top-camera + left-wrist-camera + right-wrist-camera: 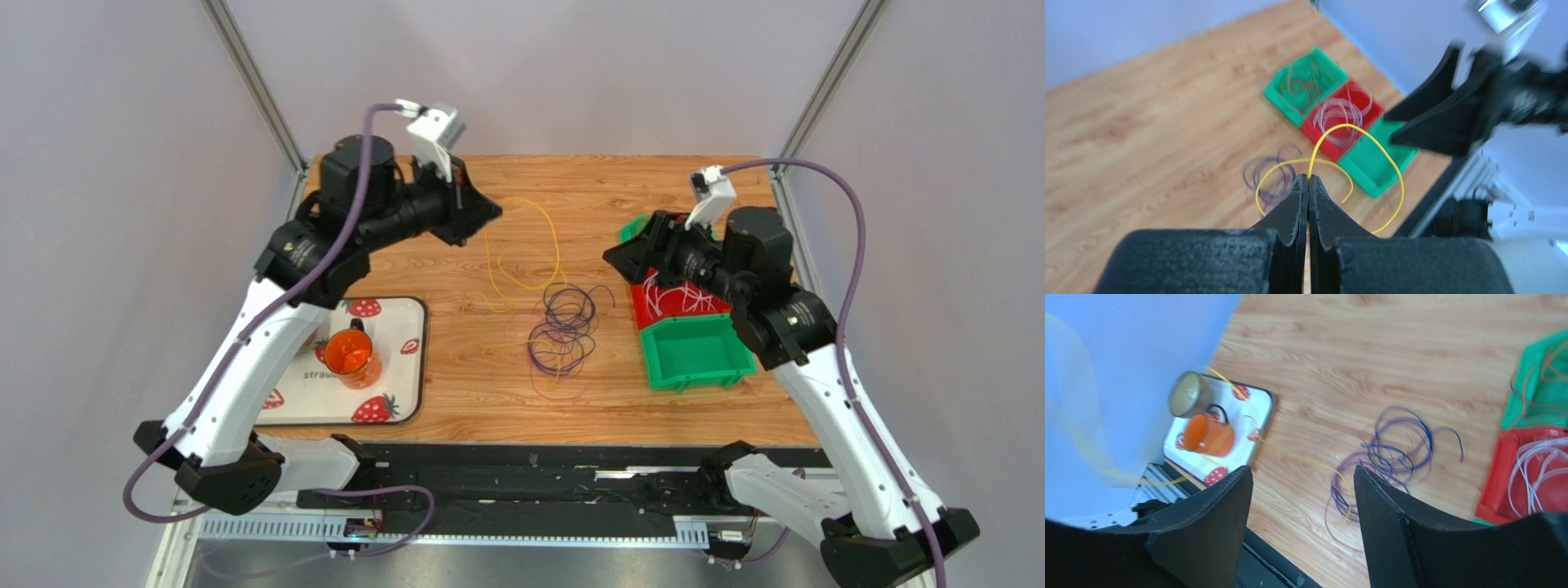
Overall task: Untangle the cables
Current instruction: Place the cable in the bin.
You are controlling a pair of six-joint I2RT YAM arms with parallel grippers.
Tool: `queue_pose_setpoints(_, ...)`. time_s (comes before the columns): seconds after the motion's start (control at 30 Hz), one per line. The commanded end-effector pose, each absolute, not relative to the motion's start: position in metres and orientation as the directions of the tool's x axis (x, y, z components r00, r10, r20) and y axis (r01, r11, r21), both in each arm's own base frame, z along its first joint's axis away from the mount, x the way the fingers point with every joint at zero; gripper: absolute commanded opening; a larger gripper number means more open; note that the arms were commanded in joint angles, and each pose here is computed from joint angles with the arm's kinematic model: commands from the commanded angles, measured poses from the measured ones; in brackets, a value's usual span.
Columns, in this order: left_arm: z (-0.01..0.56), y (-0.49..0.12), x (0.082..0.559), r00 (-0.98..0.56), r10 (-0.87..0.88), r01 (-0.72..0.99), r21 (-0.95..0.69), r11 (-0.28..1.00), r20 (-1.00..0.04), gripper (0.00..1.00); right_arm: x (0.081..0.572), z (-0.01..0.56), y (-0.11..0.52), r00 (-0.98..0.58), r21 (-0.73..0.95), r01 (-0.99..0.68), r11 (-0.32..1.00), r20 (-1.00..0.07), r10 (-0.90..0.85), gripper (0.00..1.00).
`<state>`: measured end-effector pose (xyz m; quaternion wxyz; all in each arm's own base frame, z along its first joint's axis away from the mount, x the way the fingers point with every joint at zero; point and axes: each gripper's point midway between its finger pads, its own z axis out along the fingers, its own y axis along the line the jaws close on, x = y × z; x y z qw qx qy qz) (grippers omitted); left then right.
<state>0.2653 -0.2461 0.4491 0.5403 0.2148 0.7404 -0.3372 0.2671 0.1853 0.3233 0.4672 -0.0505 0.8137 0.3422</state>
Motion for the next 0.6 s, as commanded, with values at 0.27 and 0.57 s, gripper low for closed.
queue_pose_setpoints(0.27, 0.386, -0.286, 0.231, -0.402, 0.127, 0.848, -0.316, 0.426, -0.907, 0.00, 0.224, 0.417, 0.224, -0.371, 0.442, -0.771, 0.459, -0.897, 0.240, 0.70)
queue_pose_setpoints(0.57, 0.381, -0.298, 0.218, -0.419, 0.149, 0.879, -0.359, 0.313, -0.896, 0.00, 0.225, 0.407, 0.251, -0.445, 0.474, -0.826, 0.305, -0.880, 0.162, 0.69)
